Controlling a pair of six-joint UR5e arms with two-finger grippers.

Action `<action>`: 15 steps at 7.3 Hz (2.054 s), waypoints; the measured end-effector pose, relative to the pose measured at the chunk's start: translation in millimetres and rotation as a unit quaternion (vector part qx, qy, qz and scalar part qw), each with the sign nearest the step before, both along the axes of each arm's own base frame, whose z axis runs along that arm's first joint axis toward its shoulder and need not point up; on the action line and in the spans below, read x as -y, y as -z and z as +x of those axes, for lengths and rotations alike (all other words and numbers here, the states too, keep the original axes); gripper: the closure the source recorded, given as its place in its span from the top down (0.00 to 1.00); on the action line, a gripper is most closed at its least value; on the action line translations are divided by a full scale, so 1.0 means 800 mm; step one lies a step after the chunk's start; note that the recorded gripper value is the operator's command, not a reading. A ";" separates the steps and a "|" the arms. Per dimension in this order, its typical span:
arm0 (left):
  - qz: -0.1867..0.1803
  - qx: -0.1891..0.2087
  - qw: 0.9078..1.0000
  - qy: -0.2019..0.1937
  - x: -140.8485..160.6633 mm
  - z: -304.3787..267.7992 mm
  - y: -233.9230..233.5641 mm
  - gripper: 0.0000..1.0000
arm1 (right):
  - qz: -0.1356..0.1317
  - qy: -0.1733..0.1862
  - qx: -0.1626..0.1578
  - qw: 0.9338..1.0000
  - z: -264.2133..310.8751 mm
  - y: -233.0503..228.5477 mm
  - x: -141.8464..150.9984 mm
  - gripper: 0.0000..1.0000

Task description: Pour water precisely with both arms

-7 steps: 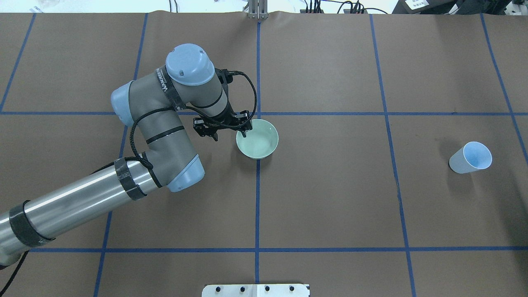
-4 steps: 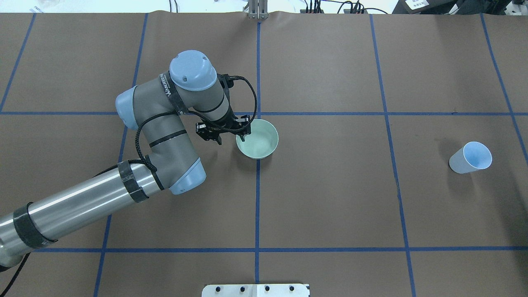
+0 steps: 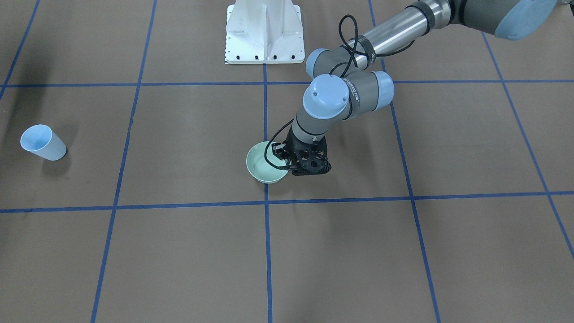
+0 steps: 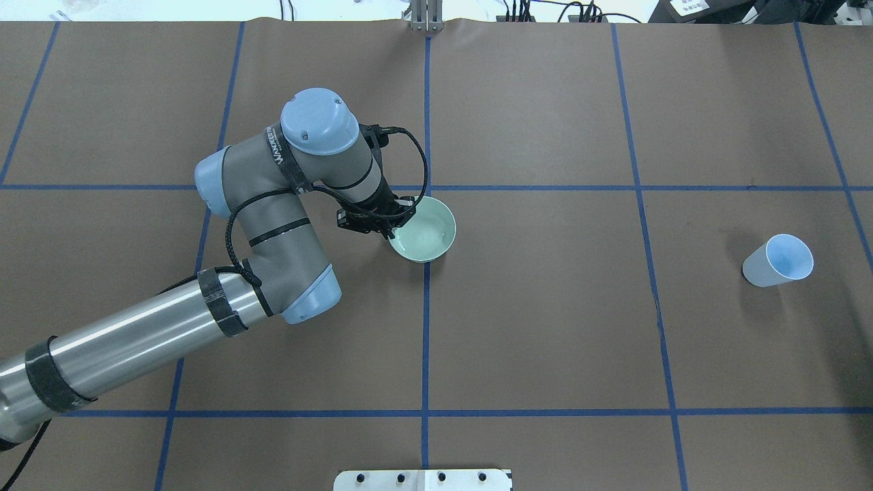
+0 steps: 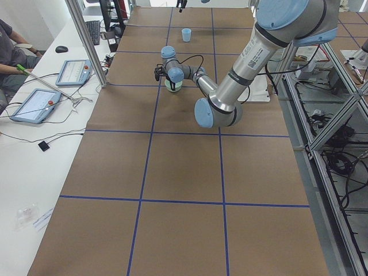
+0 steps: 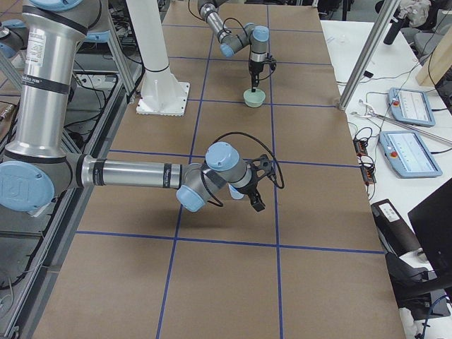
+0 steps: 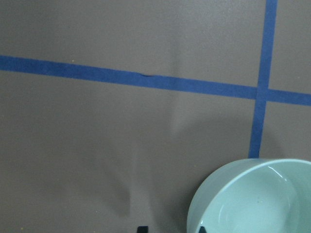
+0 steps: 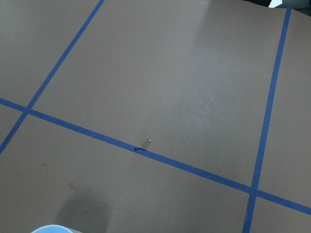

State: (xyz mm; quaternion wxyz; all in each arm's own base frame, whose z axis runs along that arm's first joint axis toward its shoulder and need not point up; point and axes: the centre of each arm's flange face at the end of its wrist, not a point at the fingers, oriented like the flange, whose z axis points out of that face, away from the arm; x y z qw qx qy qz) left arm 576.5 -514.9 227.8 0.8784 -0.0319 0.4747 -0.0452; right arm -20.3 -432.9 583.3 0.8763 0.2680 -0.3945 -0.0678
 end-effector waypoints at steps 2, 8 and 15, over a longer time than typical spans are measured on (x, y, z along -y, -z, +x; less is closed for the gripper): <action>0.000 -0.017 1.000 0.010 0.009 -0.024 0.017 0.00 | 0.003 0.000 0.001 1.000 0.000 0.004 0.000 1.00; 0.069 0.002 0.996 -0.060 0.016 -0.373 -0.282 0.00 | -0.006 -0.003 -0.001 1.000 -0.002 0.004 0.010 1.00; 0.052 0.033 0.994 -0.090 -0.016 -0.509 -0.477 0.00 | -0.019 -0.004 -0.003 1.000 -0.005 0.005 0.023 1.00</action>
